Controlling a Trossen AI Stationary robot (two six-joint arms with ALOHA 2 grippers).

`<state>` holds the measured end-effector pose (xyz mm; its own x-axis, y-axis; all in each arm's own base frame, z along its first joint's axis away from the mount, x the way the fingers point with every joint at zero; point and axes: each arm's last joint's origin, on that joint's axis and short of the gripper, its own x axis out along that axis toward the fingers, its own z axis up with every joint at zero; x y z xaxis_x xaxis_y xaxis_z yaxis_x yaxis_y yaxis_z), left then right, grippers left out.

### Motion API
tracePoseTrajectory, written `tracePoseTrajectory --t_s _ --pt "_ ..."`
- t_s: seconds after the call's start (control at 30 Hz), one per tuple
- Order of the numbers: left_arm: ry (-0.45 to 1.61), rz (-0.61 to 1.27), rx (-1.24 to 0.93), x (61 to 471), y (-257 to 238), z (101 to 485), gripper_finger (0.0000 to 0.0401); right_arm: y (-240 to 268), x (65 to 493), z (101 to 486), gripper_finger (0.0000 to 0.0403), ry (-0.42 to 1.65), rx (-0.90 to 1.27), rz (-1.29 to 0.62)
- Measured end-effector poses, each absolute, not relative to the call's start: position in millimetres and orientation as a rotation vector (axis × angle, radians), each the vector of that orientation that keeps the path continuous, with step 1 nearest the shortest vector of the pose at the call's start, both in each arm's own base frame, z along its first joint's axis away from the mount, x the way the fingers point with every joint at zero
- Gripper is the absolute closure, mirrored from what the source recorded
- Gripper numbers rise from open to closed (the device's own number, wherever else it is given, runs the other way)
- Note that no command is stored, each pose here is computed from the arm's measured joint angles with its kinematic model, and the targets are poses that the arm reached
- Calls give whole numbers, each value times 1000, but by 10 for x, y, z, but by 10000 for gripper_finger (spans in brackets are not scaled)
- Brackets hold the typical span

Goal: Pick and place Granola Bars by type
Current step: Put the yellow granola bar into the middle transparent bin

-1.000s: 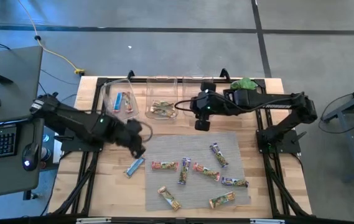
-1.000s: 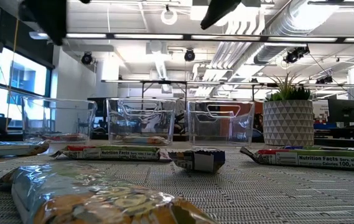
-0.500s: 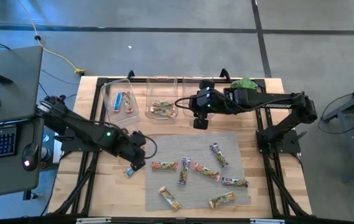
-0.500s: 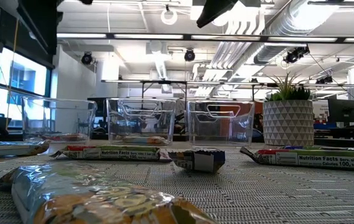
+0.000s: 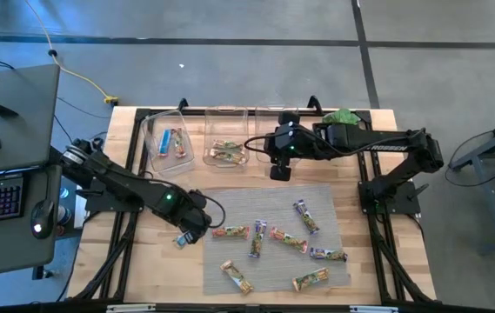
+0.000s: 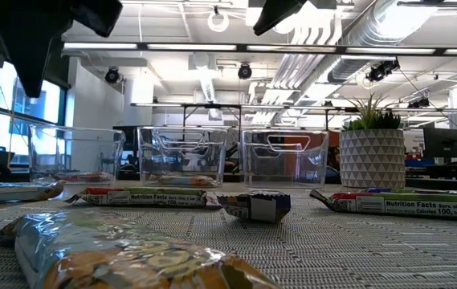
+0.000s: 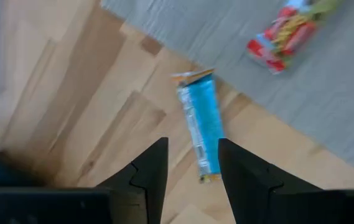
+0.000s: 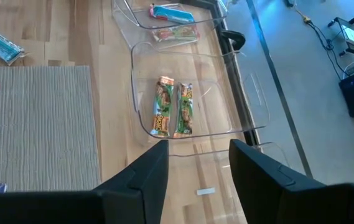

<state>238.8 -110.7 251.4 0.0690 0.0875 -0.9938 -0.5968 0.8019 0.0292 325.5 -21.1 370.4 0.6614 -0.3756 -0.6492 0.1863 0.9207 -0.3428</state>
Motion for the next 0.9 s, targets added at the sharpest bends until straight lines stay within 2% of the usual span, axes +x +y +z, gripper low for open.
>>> tracePoseTrajectory --t_s 0.27,0.43,0.77,0.9 --pt "1494 587 -416 2484 -1157 2308 193 -211 3255 3705 249 784 -237 -329" --pt "1525 603 -502 2568 -1232 2067 153 -210 3247 3697 249 786 -192 -347" --pt "1572 591 -521 2614 -1297 1486 144 -210 3240 3689 249 801 -214 -337" --pt "1587 619 -548 2623 -1276 1401 146 -210 3239 3689 249 802 -212 -337"
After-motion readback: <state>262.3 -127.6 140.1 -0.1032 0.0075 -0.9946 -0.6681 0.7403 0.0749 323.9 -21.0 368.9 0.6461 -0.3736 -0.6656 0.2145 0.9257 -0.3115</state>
